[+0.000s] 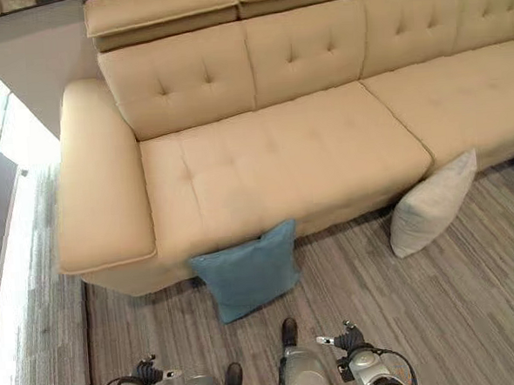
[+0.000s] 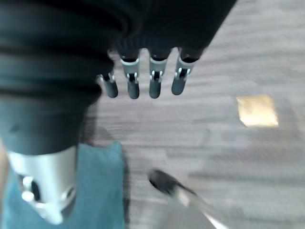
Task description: Pick up all the scattered cushions and arrange them neatly on the sofa.
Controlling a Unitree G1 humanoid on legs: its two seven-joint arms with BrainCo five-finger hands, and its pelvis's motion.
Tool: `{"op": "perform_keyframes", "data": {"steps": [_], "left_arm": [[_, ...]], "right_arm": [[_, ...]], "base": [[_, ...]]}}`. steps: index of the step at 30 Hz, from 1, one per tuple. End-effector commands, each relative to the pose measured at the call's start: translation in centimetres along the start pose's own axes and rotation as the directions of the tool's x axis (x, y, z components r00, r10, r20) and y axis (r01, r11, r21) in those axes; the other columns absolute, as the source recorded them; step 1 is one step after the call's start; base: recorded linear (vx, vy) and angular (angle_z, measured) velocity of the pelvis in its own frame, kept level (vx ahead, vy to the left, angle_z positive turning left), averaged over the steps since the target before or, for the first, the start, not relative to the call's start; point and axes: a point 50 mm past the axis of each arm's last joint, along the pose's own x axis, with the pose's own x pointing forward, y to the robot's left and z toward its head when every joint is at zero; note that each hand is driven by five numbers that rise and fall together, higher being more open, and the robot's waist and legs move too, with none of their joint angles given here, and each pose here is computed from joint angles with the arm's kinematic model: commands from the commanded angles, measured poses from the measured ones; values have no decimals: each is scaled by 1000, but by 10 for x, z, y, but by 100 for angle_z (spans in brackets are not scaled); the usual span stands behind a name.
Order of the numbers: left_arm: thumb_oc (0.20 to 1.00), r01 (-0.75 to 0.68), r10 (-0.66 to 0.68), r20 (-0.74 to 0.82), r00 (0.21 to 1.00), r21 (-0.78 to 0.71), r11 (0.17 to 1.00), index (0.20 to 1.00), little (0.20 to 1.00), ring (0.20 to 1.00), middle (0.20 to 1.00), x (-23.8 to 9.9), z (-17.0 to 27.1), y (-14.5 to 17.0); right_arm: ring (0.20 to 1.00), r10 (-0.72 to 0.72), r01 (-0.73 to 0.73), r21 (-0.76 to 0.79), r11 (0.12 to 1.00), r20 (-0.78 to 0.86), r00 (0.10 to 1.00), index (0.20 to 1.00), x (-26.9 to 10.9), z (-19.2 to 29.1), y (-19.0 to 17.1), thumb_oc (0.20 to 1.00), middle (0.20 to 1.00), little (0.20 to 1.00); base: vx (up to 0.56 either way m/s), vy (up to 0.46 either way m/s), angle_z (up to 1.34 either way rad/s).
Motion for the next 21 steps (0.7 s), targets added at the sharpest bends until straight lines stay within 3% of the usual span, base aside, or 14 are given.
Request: {"op": "perform_keyframes", "data": {"steps": [1, 9, 21], "left_arm": [[1000, 3, -3, 55, 998, -9, 1000, 1000, 1000, 1000, 1000, 2, 19, -1], [1000, 7, -9, 71, 997, 31, 999, 1000, 1000, 1000, 1000, 3, 24, 0], [1000, -65, 66, 46, 997, -20, 998, 1000, 1000, 1000, 1000, 4, 16, 26]], "right_arm": [[1000, -92, 92, 23, 996, 33, 995, 1000, 3, 6, -29, 1000, 1000, 1000], [1000, -92, 94, 71, 993, -33, 995, 1000, 1, -10, -26, 1000, 1000, 1000], [1000, -72, 67, 95, 993, 47, 996, 1000, 3, 13, -20, 1000, 1000, 1000]], "base": [[-22, -193, 72], [61, -10, 58], [101, 144, 19]]}}
